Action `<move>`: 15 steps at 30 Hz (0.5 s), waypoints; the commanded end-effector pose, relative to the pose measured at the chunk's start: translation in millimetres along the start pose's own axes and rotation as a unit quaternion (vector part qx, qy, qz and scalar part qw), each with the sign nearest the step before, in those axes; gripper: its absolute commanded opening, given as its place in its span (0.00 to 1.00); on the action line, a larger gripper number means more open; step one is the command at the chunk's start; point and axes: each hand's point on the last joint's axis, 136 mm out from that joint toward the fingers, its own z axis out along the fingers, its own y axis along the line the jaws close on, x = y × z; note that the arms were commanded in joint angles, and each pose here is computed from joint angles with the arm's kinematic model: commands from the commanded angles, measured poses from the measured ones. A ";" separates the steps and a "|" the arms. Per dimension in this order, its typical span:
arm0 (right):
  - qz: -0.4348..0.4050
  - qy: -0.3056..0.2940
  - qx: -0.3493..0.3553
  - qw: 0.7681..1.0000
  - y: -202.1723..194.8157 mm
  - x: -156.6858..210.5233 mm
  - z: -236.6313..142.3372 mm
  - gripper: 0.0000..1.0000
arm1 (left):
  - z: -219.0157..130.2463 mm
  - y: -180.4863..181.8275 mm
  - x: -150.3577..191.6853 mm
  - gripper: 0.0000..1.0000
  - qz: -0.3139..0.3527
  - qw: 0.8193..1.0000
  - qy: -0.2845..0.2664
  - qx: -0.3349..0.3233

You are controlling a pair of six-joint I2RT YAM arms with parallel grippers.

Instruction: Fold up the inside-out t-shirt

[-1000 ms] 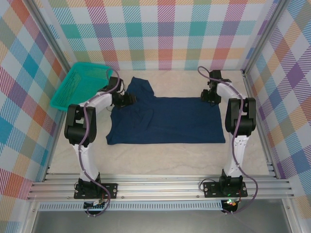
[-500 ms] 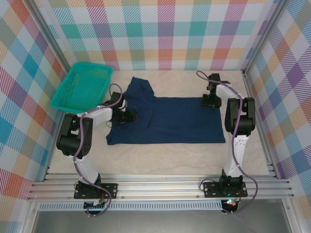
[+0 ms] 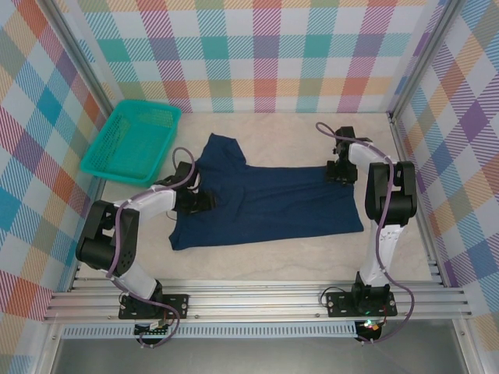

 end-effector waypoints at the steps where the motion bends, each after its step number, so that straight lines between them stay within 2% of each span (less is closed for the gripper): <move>1: 0.011 -0.068 -0.046 0.997 16.0 -32.5 -27.8 0.57 | -16.9 -12.4 -69.0 0.64 0.016 0.996 -0.082 -0.008; 3: 0.012 -0.090 -0.052 0.994 18.3 -44.6 -34.8 0.57 | -18.4 -18.2 -102.4 0.65 0.015 0.994 -0.110 -0.001; 7: 0.008 -0.111 -0.045 0.993 16.9 -58.8 -38.8 0.57 | -4.1 -25.9 -158.2 0.64 0.030 0.992 -0.124 -0.002; 10: 0.007 -0.118 -0.022 0.993 9.1 -66.6 -39.0 0.58 | 13.7 -23.5 -190.7 0.64 0.032 0.993 -0.117 -0.012; 15: 0.007 -0.127 -0.031 0.991 12.8 -75.3 -40.7 0.58 | 53.3 -28.1 -231.6 0.64 0.042 0.995 -0.094 -0.005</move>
